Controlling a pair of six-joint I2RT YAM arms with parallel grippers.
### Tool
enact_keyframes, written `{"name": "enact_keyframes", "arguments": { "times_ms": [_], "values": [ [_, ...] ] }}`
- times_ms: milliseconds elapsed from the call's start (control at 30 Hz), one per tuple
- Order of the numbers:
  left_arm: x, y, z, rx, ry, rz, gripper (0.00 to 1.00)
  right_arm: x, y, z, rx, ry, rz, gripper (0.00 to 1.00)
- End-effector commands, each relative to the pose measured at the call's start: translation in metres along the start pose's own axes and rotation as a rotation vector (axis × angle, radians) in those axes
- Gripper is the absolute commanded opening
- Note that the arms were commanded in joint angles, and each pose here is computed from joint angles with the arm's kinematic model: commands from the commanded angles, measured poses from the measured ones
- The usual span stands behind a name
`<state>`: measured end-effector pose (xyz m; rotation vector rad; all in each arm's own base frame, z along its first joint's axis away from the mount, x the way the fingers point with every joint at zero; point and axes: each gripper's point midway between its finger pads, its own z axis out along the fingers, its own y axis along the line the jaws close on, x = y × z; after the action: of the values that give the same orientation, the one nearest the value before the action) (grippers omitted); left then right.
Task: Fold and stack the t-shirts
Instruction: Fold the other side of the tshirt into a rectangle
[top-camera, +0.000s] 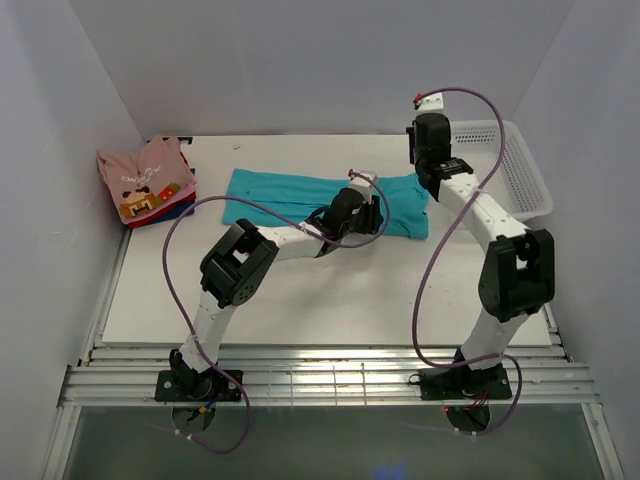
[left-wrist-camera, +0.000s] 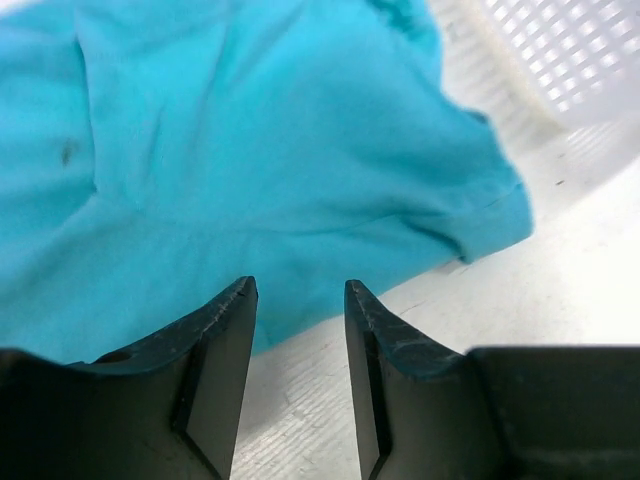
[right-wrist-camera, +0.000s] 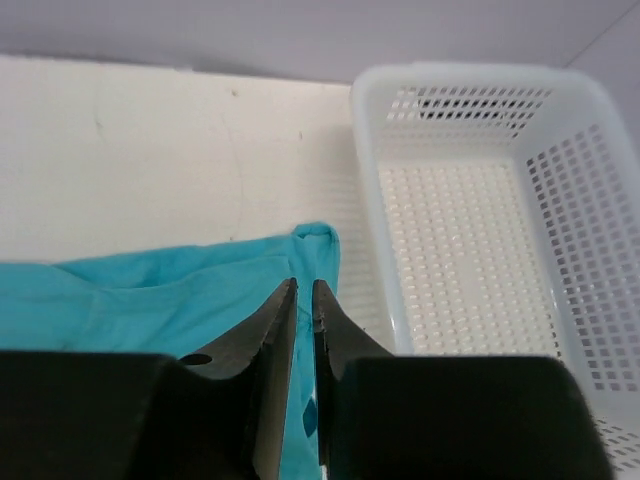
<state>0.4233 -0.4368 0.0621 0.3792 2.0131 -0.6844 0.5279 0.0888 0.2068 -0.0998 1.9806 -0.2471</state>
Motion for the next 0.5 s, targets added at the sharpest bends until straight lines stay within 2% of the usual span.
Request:
{"name": "enact_keyframes", "arguments": {
  "times_ms": [0, 67, 167, 233, 400, 467],
  "values": [
    [-0.117, -0.038, -0.048, 0.045, -0.220, 0.057, 0.52, -0.014, 0.001, -0.037, -0.050, -0.006, 0.026, 0.18],
    [-0.128, -0.018, -0.058, -0.063, -0.255, 0.080, 0.54, 0.002, 0.004, -0.045, -0.074, 0.056, 0.017, 0.22],
    [-0.116, 0.029, -0.072, -0.235, -0.228, 0.123, 0.54, 0.041, 0.014, -0.051, -0.106, 0.183, 0.037, 0.21],
    [-0.089, 0.069, -0.079, -0.341, -0.151, 0.126, 0.53, 0.073, 0.019, -0.052, -0.110, 0.258, 0.039, 0.09],
    [-0.038, 0.160, -0.111, -0.615, -0.024, 0.113, 0.51, 0.126, 0.034, -0.050, -0.142, 0.361, 0.054, 0.08],
    [-0.020, 0.182, -0.122, -0.688, 0.025, 0.087, 0.50, 0.146, 0.038, -0.048, -0.142, 0.407, 0.052, 0.08]
  ]
}}
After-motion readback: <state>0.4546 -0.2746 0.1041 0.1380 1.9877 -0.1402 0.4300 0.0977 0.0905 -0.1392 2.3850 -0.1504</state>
